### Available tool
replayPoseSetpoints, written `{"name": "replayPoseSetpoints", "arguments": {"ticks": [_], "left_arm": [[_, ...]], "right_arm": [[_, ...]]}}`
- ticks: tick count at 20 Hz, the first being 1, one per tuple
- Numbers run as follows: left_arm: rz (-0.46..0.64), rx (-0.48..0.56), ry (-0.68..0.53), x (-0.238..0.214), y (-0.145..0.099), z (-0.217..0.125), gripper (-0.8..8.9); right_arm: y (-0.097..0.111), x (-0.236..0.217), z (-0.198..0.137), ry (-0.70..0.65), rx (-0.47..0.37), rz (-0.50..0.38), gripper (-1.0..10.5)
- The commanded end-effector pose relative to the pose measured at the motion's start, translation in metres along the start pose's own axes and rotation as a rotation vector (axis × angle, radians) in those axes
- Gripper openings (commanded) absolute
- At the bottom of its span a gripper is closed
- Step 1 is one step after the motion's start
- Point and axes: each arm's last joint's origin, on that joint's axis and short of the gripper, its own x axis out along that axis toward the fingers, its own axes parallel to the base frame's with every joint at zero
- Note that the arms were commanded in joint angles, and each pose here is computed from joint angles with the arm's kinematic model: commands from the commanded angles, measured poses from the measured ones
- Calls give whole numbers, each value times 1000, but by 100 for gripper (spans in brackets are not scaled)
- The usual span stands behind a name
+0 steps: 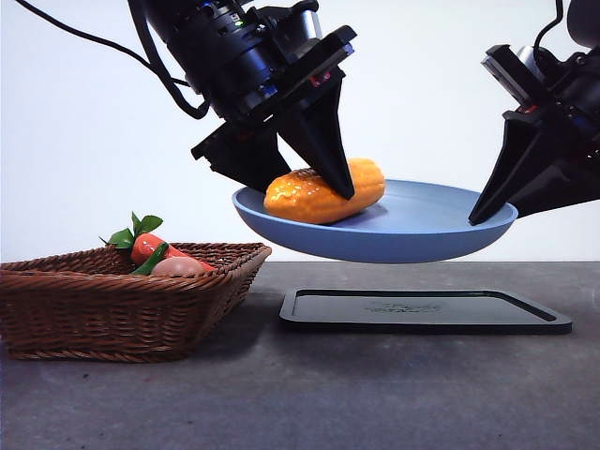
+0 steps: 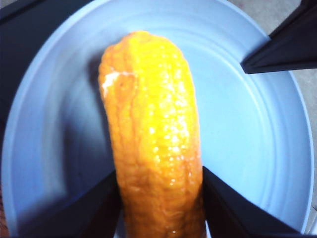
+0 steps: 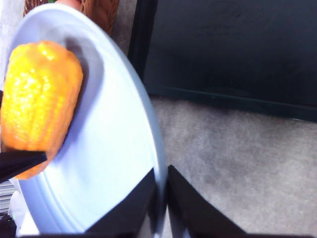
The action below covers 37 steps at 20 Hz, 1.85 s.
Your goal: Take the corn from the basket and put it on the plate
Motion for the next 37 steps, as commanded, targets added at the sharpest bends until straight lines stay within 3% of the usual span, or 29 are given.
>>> {"name": "replayPoseSetpoints", "arguments": {"ticks": [1,8,17,24,31,37], "left_arm": [[-6,23,7,4,-3,2,303],[-8,28,-17,0,-4,9,329],[-9,49,-101,-35,-14,49,329],[-9,55,-131,-48,-17,61,328],[-9,56,-139,-58,-20,60,328],[-9,54,-135,-58,-20,59,328]], "right_arm": [[4,-1,7,-19,-15,28,1],[5,-1,8,-27,-21,27,1],[-11,-6,13,-57,21,-6,1],[-34,-3,25,-112,58,-50,1],[-78,21,45,-148,184,-71,1],[-94,38,77,-120,231,-84,1]]}}
